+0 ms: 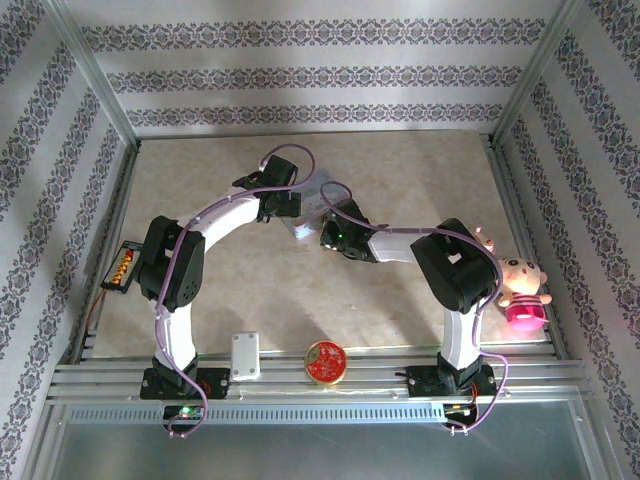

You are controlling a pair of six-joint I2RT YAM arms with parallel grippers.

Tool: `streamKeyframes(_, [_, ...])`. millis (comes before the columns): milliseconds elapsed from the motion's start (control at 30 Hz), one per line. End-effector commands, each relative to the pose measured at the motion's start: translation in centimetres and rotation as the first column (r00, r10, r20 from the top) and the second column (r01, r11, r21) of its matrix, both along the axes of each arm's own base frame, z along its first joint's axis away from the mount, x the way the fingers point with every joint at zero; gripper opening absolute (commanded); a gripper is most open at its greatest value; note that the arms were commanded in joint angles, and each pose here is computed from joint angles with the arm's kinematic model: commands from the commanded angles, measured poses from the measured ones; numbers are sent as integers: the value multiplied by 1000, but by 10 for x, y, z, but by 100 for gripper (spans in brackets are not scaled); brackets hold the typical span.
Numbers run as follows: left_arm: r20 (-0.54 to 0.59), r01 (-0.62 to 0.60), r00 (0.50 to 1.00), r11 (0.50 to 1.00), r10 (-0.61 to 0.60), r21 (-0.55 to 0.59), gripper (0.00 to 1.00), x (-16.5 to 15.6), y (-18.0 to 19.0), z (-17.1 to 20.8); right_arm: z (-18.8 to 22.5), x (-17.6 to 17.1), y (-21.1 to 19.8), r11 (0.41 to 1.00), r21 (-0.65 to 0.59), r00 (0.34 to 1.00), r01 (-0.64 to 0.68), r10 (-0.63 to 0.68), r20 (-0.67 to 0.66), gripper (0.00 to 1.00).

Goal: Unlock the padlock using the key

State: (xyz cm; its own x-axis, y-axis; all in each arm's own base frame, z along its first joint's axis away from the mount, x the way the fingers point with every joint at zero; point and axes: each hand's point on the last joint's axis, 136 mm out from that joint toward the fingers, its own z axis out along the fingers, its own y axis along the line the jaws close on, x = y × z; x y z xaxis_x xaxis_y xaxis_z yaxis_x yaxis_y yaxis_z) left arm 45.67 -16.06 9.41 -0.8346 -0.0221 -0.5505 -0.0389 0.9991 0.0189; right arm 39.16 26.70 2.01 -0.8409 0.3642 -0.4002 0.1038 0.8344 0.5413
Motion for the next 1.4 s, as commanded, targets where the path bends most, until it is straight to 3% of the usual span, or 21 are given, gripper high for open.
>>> streamKeyframes(0, [-158,0,987,996,15,91,99,-27,18,-42,-18,-2,-13,994,79,995,78,-74,-60,0])
streamKeyframes(300, [-156,-2,988,997,15,81,99,-29,18,-43,-12,19,-11,935,309,985,173,-166,-48,0])
streamKeyframes(667, [-143,-7,990,999,15,54,99,-34,17,-43,-13,28,-15,900,366,971,236,-228,-64,0])
streamKeyframes(1100, [-137,-10,990,999,15,37,99,-36,16,-41,20,48,5,765,601,968,229,-242,-61,0])
streamKeyframes(1367, [-138,-15,990,999,21,44,99,-36,18,-40,23,41,-12,730,630,955,266,-287,-70,0])
